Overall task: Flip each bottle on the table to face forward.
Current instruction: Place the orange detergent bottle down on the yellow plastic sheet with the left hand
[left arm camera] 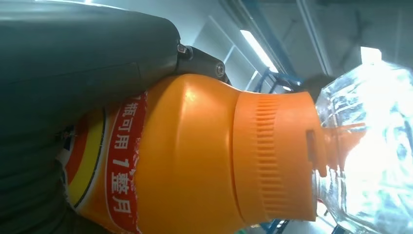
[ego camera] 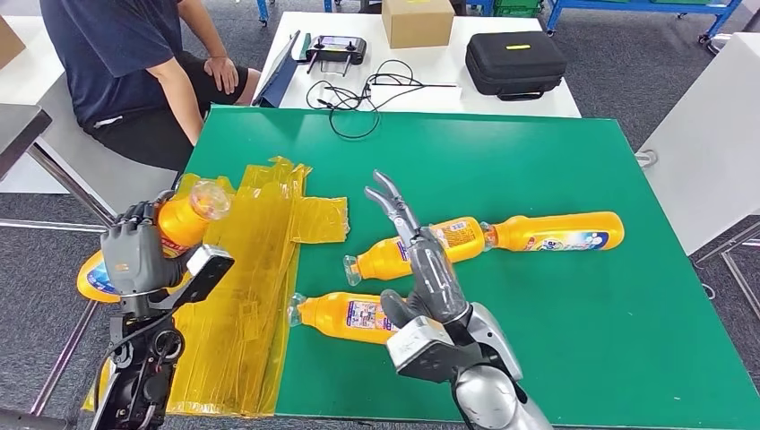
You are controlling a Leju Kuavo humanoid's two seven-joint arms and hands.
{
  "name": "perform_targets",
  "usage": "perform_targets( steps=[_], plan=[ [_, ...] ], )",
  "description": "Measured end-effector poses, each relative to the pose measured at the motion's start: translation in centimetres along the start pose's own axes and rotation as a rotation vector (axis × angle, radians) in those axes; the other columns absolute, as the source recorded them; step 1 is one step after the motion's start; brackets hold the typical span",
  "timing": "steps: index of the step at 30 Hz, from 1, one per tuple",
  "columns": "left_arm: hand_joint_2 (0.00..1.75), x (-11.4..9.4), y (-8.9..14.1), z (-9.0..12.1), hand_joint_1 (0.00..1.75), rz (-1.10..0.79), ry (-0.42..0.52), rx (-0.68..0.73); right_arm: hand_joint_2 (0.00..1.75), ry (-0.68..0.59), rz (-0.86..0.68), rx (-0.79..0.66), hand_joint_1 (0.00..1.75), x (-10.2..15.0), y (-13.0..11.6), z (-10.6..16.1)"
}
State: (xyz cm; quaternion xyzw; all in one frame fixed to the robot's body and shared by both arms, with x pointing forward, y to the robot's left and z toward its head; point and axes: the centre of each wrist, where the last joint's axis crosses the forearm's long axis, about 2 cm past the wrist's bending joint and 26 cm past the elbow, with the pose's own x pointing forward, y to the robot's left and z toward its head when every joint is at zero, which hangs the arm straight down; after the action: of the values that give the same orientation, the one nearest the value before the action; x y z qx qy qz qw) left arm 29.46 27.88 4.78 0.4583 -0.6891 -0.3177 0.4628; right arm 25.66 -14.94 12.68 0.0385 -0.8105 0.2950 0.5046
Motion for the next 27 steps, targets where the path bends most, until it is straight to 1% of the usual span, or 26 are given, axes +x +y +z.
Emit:
perform_targets(
  steps=[4, 7, 10, 14, 19, 20, 22, 23, 24, 26, 27],
  plan=[
    [1.75, 0.6, -0.9, 0.0, 1.75, -0.028, -0.027, -0.056, 0.00, -0.014, 0.003, -0.004, 0.00, 0.0, -0.7, 0.3],
    [1.75, 1.1, -1.7, 0.5, 1.75, -0.020, -0.011, -0.099, 0.00, -0.016, -0.004, 0.003, 0.00, -0.1, -1.0, 0.3],
    [1.75, 2.1, -2.9, 1.0, 1.75, -0.015, -0.007, -0.161, 0.00, -0.029, -0.012, 0.008, 0.00, -0.1, -1.4, -0.1],
    [1.75, 3.6, -4.5, 2.3, 1.75, -0.022, -0.042, -0.269, 0.00, -0.043, -0.025, 0.020, 0.00, -0.1, -1.8, -0.7],
    [1.75, 5.3, -6.0, 3.8, 1.75, 0.012, -0.095, -0.363, 0.00, -0.042, -0.030, 0.028, 0.00, -0.2, -2.1, -1.2],
    [1.75, 5.5, -6.2, 4.0, 1.65, 0.021, -0.106, -0.377, 0.00, -0.040, -0.030, 0.029, 0.00, -0.2, -2.0, -1.1],
    [1.75, 6.1, -6.6, 4.3, 0.78, 0.038, -0.124, -0.406, 0.00, -0.034, -0.031, 0.037, 0.00, -0.4, -1.9, -1.1],
    [1.31, 6.3, -6.8, 4.5, 0.34, 0.046, -0.130, -0.423, 0.00, -0.031, -0.032, 0.042, 0.00, -0.4, -1.9, -1.1],
    [0.87, 6.5, -6.9, 4.6, 0.00, 0.054, -0.133, -0.444, 0.00, -0.027, -0.033, 0.049, 0.00, -0.5, -1.8, -1.0],
    [0.00, 6.9, -7.2, 5.0, 0.00, 0.070, -0.140, -0.498, 0.00, -0.017, -0.034, 0.065, 0.00, -0.7, -1.6, -1.0],
    [0.00, 7.1, -7.4, 5.1, 0.00, 0.078, -0.145, -0.528, 0.00, -0.012, -0.035, 0.075, 0.00, -0.8, -1.4, -0.9]
  ],
)
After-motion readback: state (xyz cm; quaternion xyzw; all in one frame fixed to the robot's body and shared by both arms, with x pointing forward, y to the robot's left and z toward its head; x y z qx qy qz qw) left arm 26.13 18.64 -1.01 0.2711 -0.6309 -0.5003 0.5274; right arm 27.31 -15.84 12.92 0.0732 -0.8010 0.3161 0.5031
